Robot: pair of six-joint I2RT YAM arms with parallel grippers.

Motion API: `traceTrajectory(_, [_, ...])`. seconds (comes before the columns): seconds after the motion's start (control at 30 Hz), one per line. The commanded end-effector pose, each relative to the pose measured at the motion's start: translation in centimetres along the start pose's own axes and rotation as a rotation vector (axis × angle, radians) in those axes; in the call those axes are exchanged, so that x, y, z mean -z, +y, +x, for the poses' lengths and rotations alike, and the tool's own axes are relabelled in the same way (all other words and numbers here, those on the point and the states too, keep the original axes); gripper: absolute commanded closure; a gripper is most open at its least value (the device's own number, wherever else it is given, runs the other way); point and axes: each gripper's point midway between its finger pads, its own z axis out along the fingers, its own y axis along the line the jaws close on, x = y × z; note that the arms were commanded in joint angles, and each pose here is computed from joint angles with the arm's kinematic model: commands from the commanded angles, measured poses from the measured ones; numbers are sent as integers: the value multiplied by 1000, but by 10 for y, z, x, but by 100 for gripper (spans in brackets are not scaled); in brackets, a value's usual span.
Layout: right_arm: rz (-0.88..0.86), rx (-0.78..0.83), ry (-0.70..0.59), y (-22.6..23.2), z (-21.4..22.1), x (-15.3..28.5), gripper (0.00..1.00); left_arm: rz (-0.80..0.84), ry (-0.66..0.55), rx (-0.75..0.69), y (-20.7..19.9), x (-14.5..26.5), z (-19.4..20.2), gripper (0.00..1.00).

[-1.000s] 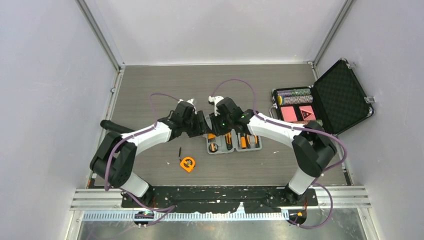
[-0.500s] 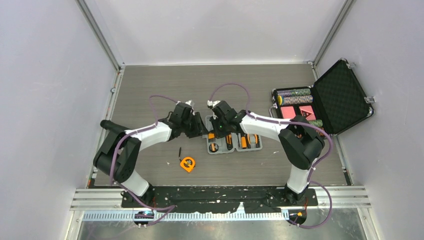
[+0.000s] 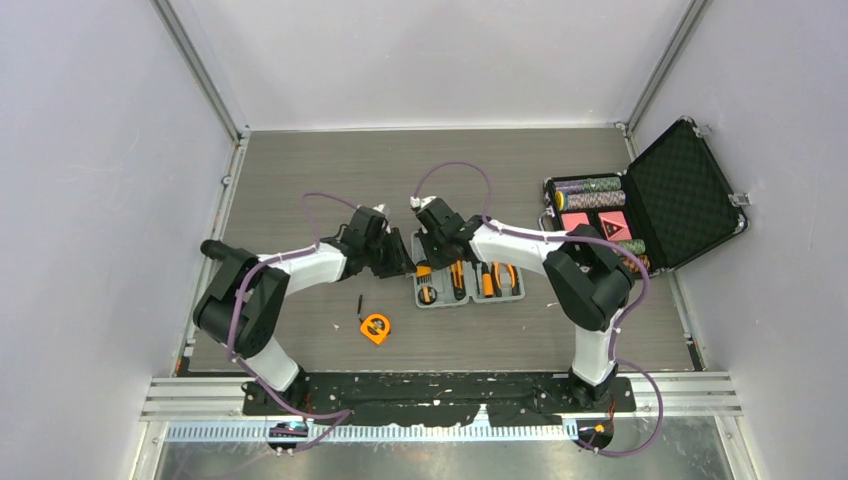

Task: Pack the tool kit
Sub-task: Adjust the tool in the toolbox.

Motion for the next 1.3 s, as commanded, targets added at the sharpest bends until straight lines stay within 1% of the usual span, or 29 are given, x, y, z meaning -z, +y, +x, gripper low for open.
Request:
traceTrajectory(0.0, [131,79,91,-16,20,-14,95,37,30,-5,-5,-3,6,66])
traceTrajectory(0.1, [145,126,115,-10,23,-15,95,34,38,9,-3,-3,10,68])
traceTrajectory(0.23, [117,120,132,-2,28,-14,95,56,27,21,-6,-4,8,69])
traceTrajectory(0.33, [110,119,84,0,12,-2,95,56,29,26,-6,-5,9,71])
traceTrajectory(0.4, [95,113,33,2,-7,11,94,58,27,31,-7,-5,8,72])
traceTrajectory(0.53, [64,98,-77,8,-45,41,89,74,33,53,-9,-5,11,74])
traceTrajectory(0.57, [51,95,-102,11,-52,50,85,78,34,59,-9,-5,12,74])
traceTrajectory(0.63, [26,82,-128,15,-59,61,81,84,33,69,-9,-4,13,76])
traceTrajectory(0.67, [16,71,-129,16,-59,62,77,85,32,71,-9,-4,13,76])
traceTrajectory(0.77, [-44,45,-143,27,-58,66,71,82,32,74,-8,-4,13,76])
traceTrajectory(0.87, [-58,30,-116,29,-50,57,62,84,25,77,-10,-3,11,76])
traceTrajectory(1.07, [7,6,-57,19,-35,38,50,86,11,82,-14,-2,6,76])
traceTrajectory(1.17, [37,-18,-16,13,-23,32,47,91,7,86,-15,-1,4,75])
traceTrajectory(1.27, [47,-33,10,11,-15,26,47,99,0,90,-18,0,2,75])
